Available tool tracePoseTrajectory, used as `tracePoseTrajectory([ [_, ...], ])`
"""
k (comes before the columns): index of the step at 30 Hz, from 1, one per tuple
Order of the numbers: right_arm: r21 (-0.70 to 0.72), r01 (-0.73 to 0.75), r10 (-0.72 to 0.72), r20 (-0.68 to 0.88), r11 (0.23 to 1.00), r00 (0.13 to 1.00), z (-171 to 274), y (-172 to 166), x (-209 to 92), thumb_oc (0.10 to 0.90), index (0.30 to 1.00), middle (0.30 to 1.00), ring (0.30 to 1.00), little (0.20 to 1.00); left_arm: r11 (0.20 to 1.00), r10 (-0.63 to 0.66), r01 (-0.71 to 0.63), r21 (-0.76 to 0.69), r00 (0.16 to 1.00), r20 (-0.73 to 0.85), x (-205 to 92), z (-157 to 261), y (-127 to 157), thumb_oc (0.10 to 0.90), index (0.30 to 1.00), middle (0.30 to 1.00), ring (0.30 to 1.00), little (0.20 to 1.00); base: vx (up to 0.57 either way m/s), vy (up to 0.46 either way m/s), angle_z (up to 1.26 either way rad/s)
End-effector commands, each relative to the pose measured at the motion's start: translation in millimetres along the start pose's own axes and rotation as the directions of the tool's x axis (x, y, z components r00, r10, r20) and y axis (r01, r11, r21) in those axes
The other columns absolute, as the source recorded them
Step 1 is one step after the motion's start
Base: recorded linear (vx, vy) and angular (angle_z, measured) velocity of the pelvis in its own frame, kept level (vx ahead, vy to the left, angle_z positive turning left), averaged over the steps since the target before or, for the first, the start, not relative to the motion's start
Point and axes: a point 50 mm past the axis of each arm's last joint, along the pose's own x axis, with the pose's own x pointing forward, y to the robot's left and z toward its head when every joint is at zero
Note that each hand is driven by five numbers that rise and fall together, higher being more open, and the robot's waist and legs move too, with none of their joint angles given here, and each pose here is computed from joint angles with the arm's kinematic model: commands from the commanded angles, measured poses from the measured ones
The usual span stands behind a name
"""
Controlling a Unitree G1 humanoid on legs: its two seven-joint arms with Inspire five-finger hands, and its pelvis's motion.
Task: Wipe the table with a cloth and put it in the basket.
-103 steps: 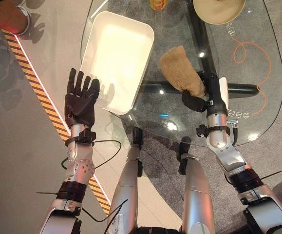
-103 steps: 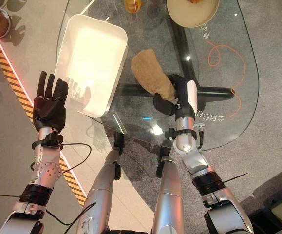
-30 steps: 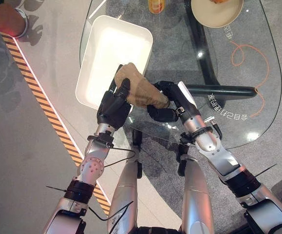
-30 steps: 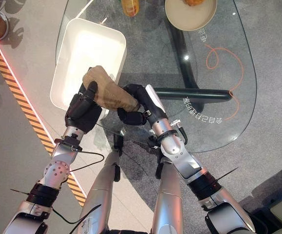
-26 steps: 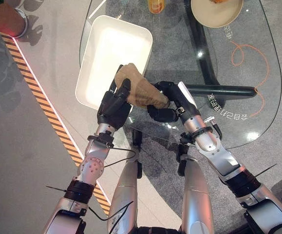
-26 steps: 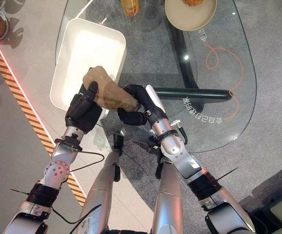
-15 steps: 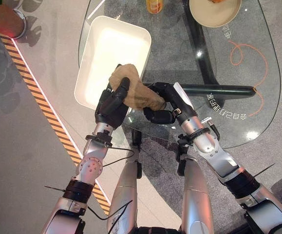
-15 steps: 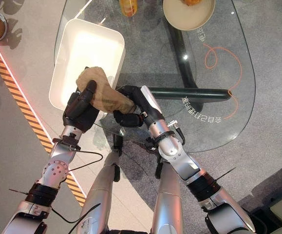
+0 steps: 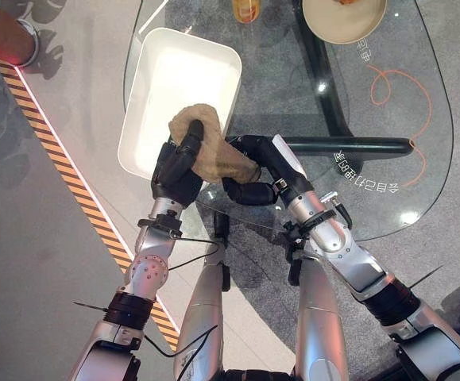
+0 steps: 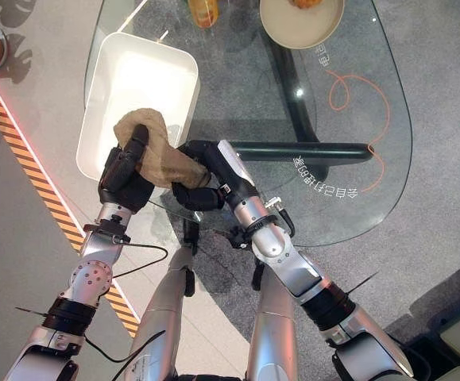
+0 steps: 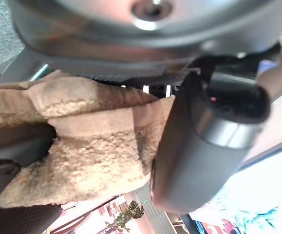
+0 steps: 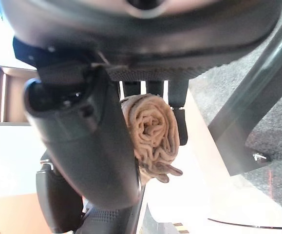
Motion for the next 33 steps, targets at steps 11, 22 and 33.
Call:
tracePoseTrajectory([
  [11, 0.062, 0.051, -0.071, 0.379, 0.997, 0.923, 81, -9, 20, 0.8, 0.9, 0.9, 0.9, 0.9, 0.984, -0.175, 0.154, 0.094, 0.944, 0.28, 20, 38, -51, 0.1, 0.3, 0.3, 0.3, 0.2, 0.0, 0.0, 0.0],
  [22, 0.075, 0.08, -0.102, 0.374, 0.994, 0.922, 81, -12, 22, 0.8, 0.9, 0.9, 0.9, 0.9, 0.992, -0.017, -0.043, 0.116, 0.881, 0.473, 13, 60, -43, 0.1, 0.3, 0.3, 0.3, 0.2, 0.0, -0.003, 0.0],
  [33, 0.077, 0.092, -0.114, 0.363, 0.993, 0.925, 81, -13, 27, 0.8, 0.9, 0.9, 0.9, 0.9, 0.962, 0.041, -0.207, 0.178, 0.754, 0.656, 8, 88, -47, 0.1, 0.3, 0.3, 0.3, 0.2, 0.0, 0.0, 0.0],
])
